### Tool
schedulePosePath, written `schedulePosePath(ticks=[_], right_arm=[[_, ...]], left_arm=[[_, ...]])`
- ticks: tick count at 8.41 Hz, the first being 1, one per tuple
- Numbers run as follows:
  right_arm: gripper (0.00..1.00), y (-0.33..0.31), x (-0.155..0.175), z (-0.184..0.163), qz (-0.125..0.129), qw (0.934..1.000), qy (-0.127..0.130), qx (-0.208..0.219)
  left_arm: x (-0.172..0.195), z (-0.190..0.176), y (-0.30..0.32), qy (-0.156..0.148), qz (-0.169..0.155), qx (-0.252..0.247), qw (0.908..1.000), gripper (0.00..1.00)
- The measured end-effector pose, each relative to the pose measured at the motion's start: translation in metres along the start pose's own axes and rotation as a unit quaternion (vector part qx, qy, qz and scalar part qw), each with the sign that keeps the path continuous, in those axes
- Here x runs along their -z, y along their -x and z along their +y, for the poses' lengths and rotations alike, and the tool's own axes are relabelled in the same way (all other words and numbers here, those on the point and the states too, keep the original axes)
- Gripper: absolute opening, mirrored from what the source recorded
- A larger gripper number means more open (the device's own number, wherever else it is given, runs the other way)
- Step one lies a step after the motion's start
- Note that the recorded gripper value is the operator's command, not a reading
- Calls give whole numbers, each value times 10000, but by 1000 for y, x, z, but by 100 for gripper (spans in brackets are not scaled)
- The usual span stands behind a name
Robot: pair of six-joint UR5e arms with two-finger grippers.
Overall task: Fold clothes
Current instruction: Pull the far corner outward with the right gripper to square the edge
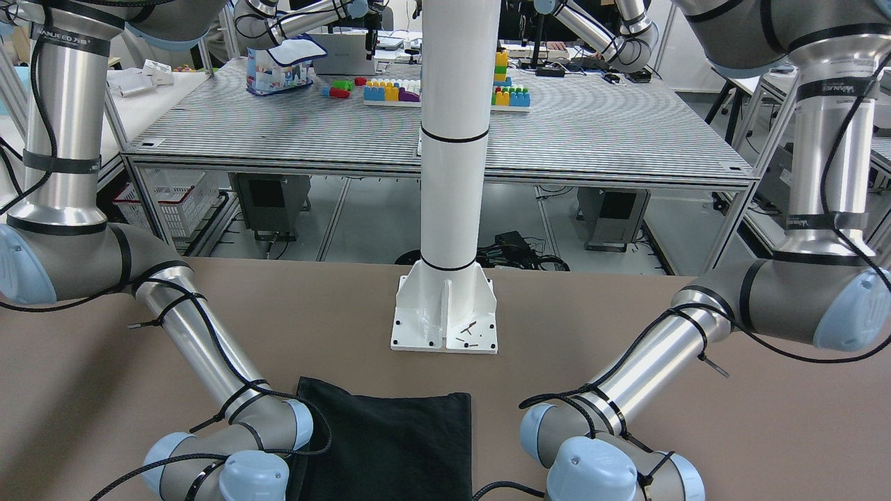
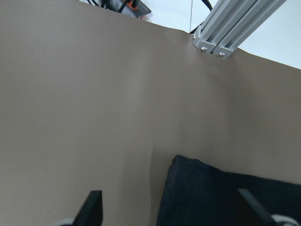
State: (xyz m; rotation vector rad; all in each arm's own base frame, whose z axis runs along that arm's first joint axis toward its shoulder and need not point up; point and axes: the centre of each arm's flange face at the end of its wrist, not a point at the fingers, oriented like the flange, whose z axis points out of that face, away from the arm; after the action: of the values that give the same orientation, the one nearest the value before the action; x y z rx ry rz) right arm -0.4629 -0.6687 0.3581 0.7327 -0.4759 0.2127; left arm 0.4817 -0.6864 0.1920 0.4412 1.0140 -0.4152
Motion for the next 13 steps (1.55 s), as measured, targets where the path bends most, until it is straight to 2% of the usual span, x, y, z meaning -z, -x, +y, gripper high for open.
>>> schedulePosePath(ticks=[3,8,11,13], right_arm=[[94,-6,2,0,-42,10000,34,-22],[94,-24,28,39,-383,9988,241,-169],[94,-10,27,46,-383,9977,307,-472],[94,2,21,50,-348,9975,360,-498]], left_arm=[[1,1,-3,5,19,-7,10000,100],[5,-1,-13,-11,63,-16,10000,100],[5,-1,-13,-12,58,-21,10000,100],[2,-2,-13,-5,33,-21,10000,100]])
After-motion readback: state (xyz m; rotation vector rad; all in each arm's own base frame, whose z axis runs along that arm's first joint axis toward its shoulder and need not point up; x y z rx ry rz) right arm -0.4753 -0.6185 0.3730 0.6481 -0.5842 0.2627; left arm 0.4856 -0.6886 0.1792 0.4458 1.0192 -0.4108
